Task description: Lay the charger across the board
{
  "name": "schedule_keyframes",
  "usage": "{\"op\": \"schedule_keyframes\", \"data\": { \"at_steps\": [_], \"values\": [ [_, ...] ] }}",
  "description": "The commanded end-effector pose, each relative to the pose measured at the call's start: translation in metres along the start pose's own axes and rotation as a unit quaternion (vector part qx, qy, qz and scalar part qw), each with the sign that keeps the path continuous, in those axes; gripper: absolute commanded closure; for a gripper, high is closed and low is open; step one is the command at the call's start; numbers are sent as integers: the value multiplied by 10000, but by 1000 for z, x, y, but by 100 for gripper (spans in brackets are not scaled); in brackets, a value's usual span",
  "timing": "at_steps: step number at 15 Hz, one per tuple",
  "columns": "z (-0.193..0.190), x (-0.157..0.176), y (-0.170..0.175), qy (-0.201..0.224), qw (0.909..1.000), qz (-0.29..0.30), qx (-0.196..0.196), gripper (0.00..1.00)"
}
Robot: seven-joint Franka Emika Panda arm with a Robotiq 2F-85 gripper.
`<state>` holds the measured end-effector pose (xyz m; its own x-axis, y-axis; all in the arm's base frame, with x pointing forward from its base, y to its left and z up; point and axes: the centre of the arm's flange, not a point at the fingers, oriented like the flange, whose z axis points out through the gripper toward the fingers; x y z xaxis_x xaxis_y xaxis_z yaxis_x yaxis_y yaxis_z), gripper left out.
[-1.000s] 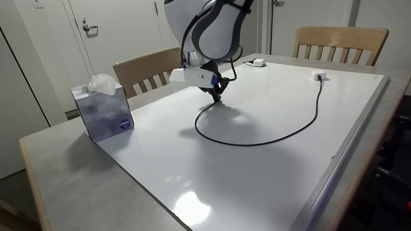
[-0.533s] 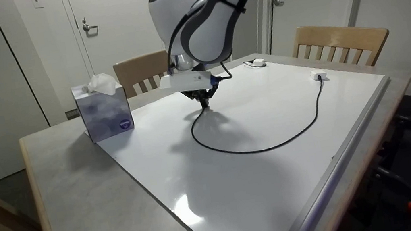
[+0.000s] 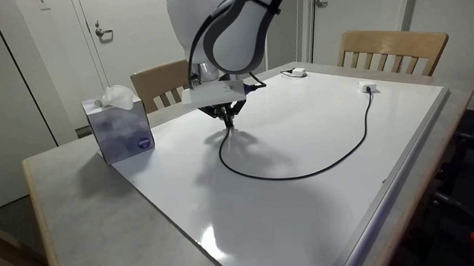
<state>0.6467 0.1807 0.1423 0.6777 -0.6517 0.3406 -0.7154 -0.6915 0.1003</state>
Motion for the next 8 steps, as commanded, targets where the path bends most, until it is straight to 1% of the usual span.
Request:
{"op": "schedule_keyframes", "data": {
  "at_steps": [1,3,4,5,6,8],
  "values": [
    [3,-17,-25,-329,9952,-844,373,98],
    [-4,-27,-34,-429,9891,-1308,530,98],
    [-6,-30,-36,-389,9850,-1588,556,98],
    [-14,-22,-23,-234,9921,-1176,368,98],
    [-16,-24,-25,-249,9915,-1218,386,93],
    [-16,-24,-25,-229,9917,-1207,375,93]
  ]
}}
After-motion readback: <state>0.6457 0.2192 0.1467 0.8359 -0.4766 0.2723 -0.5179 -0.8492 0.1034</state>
